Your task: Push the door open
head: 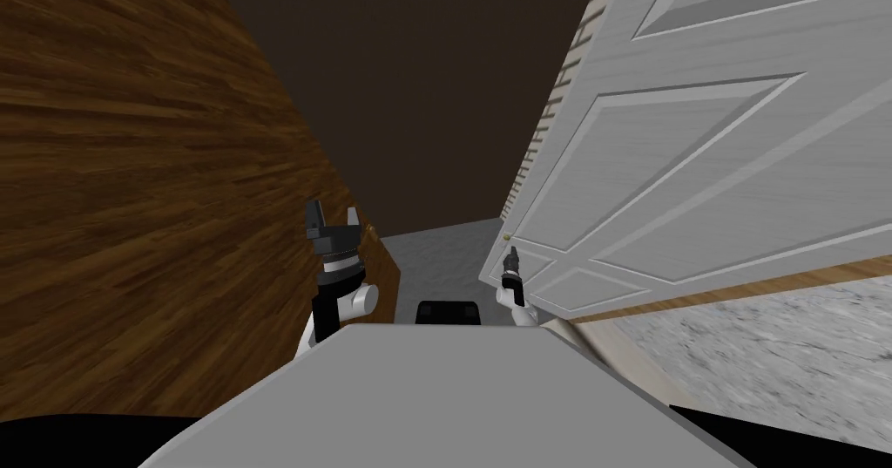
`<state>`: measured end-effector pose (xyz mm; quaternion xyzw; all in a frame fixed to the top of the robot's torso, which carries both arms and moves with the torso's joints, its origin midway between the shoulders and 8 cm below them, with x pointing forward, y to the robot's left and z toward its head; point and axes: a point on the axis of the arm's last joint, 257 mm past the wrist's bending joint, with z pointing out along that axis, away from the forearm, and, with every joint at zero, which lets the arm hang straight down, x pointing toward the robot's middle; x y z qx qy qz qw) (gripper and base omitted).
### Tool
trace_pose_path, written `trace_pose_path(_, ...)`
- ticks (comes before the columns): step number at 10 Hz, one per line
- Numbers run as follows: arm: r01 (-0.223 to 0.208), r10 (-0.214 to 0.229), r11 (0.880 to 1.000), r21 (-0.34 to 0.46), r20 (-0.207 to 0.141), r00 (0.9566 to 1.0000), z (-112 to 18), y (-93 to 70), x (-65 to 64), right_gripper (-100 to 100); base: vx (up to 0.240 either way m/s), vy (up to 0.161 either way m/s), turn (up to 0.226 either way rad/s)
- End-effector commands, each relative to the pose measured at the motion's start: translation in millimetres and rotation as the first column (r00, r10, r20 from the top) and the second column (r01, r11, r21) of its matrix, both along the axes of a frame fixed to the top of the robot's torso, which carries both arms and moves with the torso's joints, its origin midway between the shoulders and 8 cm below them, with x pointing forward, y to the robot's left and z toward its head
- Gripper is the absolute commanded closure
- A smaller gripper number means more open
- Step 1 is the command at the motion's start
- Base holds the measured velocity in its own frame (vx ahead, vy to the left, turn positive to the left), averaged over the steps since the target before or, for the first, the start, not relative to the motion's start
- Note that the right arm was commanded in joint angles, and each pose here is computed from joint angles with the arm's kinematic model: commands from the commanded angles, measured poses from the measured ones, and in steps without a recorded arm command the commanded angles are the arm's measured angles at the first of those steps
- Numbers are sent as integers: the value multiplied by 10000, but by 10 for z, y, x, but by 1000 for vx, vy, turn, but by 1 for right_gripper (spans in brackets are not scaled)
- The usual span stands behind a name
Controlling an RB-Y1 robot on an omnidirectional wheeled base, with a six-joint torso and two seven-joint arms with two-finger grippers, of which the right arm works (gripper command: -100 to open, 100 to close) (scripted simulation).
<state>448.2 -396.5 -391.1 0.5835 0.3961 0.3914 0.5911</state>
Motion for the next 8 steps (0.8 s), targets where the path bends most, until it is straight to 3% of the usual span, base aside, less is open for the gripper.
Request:
trace_pose_path(1,46,-45,10000,-39,35,10000,8,-27,-20,-100,216,-67,35)
trace_pose_path(5,203,-202,9998,-44,129,9997,0,-53,-92,-100,257,-122,40)
trace_pose_path(6,180,-179,9998,-49,112,9998,3,-56,-80,-100,103,-44,2)
trace_pose_path(7,180,-179,9998,-49,112,9998,3,-56,-80,100,-22,11,1)
trace_pose_path(8,180,-179,9998,-49,112,9998,3,-56,-80,100,-37,16,4)
